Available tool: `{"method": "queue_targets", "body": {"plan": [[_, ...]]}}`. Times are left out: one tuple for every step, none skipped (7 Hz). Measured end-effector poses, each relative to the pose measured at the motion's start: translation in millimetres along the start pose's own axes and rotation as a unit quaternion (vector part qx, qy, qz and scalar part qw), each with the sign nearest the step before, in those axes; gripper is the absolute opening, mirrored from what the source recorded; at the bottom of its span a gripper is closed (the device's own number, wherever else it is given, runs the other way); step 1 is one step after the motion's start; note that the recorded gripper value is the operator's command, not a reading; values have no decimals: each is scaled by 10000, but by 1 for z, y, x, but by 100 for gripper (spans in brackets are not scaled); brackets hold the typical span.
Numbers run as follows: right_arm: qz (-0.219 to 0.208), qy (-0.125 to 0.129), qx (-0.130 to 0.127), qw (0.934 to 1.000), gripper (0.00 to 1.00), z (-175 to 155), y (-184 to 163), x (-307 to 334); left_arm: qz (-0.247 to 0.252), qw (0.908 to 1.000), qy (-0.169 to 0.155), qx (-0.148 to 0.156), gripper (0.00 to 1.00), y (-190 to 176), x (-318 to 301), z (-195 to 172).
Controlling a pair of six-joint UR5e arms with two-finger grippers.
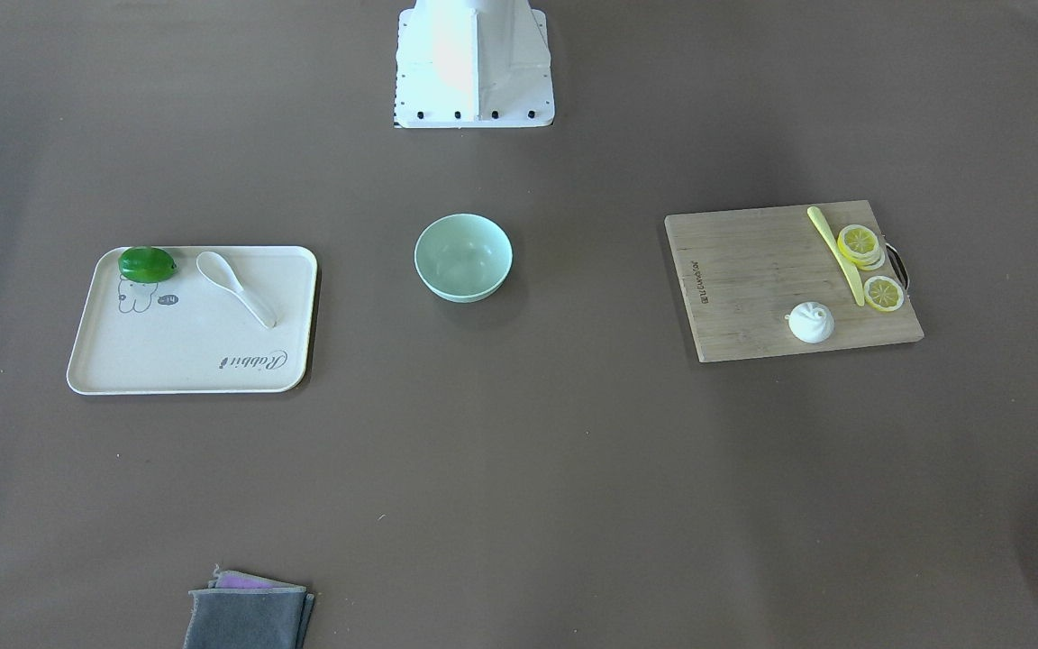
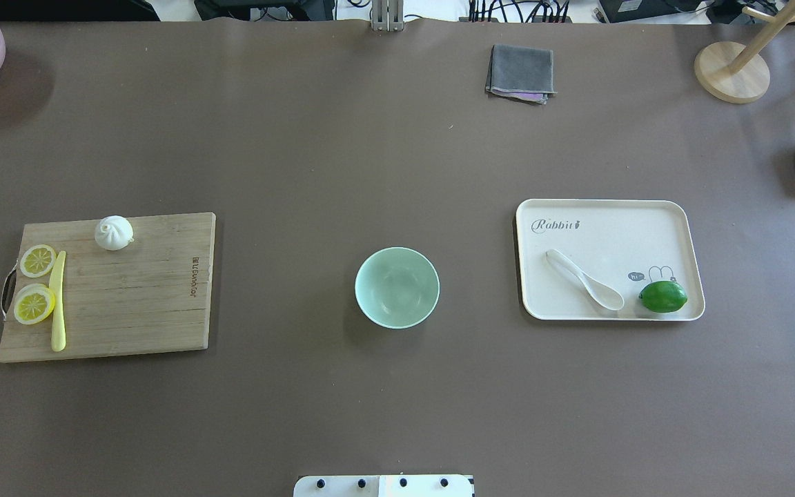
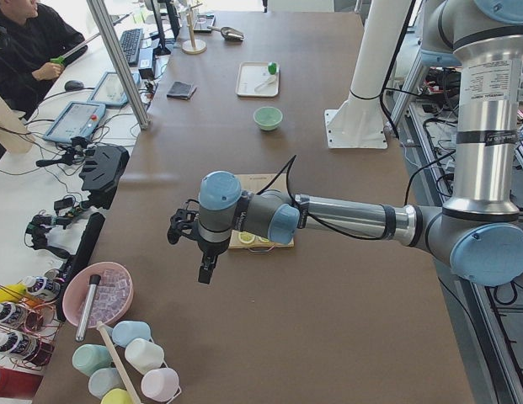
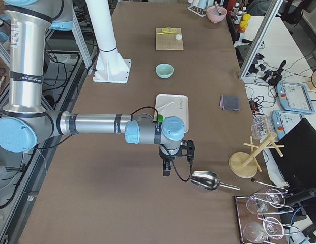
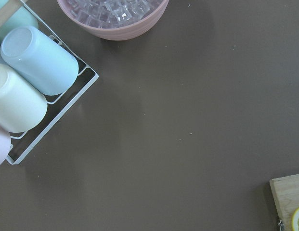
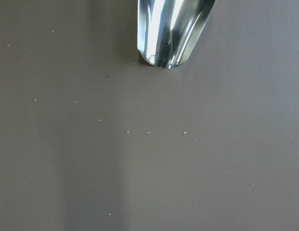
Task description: Put spoon and bun in bowl
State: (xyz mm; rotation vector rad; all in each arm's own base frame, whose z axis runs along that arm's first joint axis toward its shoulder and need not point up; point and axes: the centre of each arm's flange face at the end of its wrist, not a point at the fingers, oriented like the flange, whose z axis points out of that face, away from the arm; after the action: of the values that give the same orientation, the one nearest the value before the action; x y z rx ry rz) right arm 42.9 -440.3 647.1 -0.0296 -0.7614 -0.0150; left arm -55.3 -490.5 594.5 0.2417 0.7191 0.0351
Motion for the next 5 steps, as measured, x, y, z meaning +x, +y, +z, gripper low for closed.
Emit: {"method": "queue_targets", "body": {"plan": [[6,5,8,10000,100,-1,0,1,-12,10000,52,-20,98,3,0,1],[6,7,37,10000,100,-4,0,0,-33,9999,145,-40,98,4,1,2],[5,4,73,10000,100,-7,0,0,-49,9998,202,-57,98,5,1,2],[4,-5,93,10000,100,-9,0,-1,-56,9997,211,-68,98,4,1,3],[0,-12,104,9999,100,-10,0,-1,-53,9997,212,-68,98,3,1,3]]}}
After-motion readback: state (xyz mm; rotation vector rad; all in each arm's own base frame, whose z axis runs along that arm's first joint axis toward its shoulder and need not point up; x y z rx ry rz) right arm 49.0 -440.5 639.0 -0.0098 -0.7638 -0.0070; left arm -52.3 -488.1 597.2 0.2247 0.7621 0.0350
